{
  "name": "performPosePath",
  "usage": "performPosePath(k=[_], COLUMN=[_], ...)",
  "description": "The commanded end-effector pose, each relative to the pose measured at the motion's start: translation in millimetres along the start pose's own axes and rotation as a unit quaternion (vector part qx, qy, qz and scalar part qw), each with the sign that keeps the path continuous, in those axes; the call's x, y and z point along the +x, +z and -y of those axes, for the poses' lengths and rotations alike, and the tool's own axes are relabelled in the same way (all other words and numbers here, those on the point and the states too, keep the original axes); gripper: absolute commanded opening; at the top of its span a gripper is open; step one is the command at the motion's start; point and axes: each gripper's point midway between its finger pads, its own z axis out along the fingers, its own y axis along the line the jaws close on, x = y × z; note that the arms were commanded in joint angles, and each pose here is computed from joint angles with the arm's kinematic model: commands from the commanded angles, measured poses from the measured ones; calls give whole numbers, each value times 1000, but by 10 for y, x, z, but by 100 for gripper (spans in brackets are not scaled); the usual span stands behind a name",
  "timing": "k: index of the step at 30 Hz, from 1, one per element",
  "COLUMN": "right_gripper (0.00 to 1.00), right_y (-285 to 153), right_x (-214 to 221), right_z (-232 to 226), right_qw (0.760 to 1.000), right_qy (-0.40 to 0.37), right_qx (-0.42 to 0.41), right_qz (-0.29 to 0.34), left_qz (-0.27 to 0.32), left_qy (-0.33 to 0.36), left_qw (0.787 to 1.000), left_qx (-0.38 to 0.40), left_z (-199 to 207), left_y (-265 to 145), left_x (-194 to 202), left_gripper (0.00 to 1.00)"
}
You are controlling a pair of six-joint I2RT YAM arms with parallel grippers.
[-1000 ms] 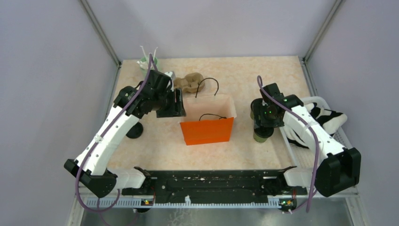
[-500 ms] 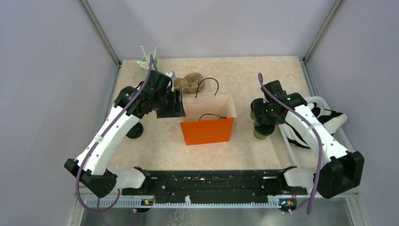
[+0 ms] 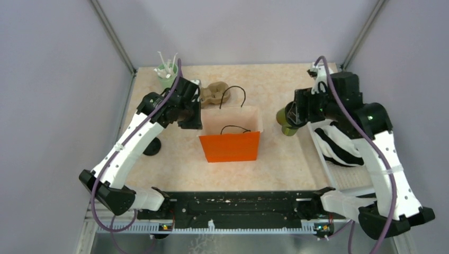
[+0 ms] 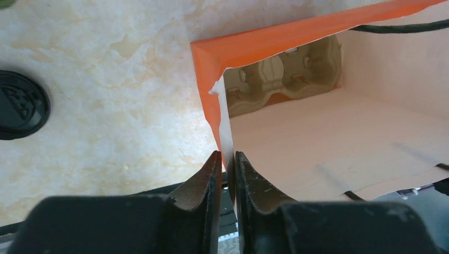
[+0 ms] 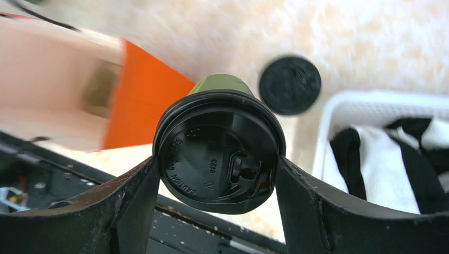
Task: Pack the takeout coffee
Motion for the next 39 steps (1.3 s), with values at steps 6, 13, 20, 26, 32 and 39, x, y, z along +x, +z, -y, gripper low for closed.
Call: performPosePath(k=[6,13,20,26,32,39], right_gripper=[67,66,63,62,62,61], right_y=[-969,-1182,-1432,-1487,-1394,-1088], right_x=[-777,-919,-973,-869,-701,-635], right_z=[-753,-955,-1369,-1770,-2133,-2185], right_qw=[964,951,928,915,914,937], right_qy=[-46,-58,-64,-78,-115,-173], right_qx=[-202,-249,-319,-366,-371,-286], right_qz=[167,175,179,155,121,99], left_qz=[156,276,380,379,392,412], left_qy=[44,36,30,37,32,43], left_qw=[987,960,922,921,914,902], left_qx=[-14,37,68,83,97,120], left_z=[-1,135,140,113,55,58], left_y=[-232,-362,-414,-296,-302,-355], left_x=[-703,-1013,-1141,-972,-810,-710], left_gripper=[2,0,0,0,0,0])
